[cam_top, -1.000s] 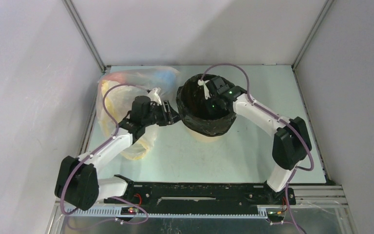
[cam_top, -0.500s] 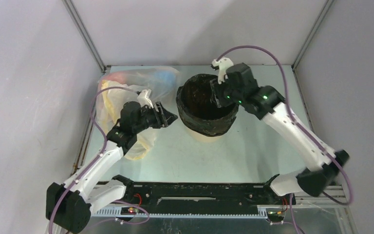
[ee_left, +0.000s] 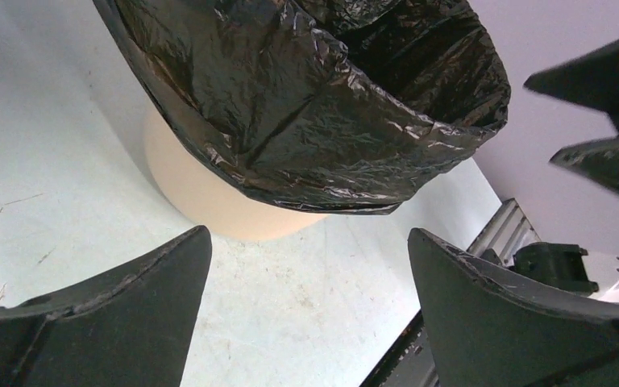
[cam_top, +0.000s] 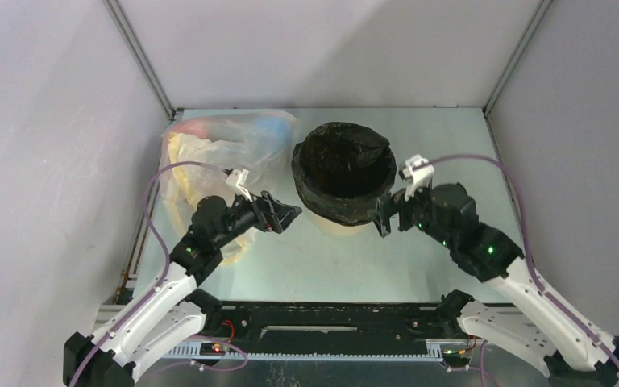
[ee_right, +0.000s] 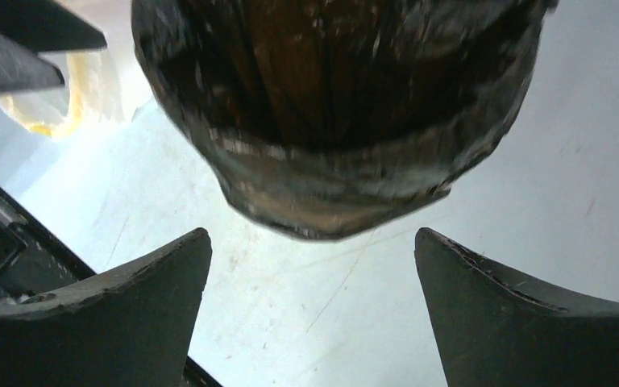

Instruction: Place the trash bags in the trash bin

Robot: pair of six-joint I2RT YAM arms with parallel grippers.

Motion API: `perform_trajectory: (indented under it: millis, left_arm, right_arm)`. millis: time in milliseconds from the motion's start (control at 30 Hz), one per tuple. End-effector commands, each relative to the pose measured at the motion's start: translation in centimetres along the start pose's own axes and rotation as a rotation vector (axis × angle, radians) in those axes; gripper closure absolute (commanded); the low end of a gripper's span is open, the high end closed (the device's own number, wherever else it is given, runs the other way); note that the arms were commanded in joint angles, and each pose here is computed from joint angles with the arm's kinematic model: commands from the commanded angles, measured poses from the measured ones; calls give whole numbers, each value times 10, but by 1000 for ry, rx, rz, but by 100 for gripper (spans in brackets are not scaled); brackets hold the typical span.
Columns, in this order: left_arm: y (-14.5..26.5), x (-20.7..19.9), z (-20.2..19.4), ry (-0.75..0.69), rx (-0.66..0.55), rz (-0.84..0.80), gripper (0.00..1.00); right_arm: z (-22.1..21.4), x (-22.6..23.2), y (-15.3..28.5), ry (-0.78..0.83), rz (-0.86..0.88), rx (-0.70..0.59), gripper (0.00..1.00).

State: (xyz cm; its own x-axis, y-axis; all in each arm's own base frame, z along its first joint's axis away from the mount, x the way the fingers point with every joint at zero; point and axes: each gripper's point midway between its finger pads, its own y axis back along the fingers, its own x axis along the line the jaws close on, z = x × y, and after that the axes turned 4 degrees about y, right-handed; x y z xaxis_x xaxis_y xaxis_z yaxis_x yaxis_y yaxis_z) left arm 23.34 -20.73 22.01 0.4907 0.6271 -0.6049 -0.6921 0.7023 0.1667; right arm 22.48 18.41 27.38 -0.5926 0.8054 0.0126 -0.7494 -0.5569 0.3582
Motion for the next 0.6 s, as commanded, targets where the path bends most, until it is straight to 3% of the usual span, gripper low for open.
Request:
perform_trajectory:
  millis: [0, 200, 567]
  left_arm:
    - [-5, -5, -1, -51, -68, -19, 0]
    - [-23, -5, -28, -143, -100, -26, 0]
    - [-70, 24, -44, -138, -126, 53, 0]
  right_arm:
    - [-6, 7, 4, -61, 36, -176, 0]
    - [-57, 5, -19, -127, 21, -191, 0]
    - [-82, 4, -78, -152, 3, -275, 2]
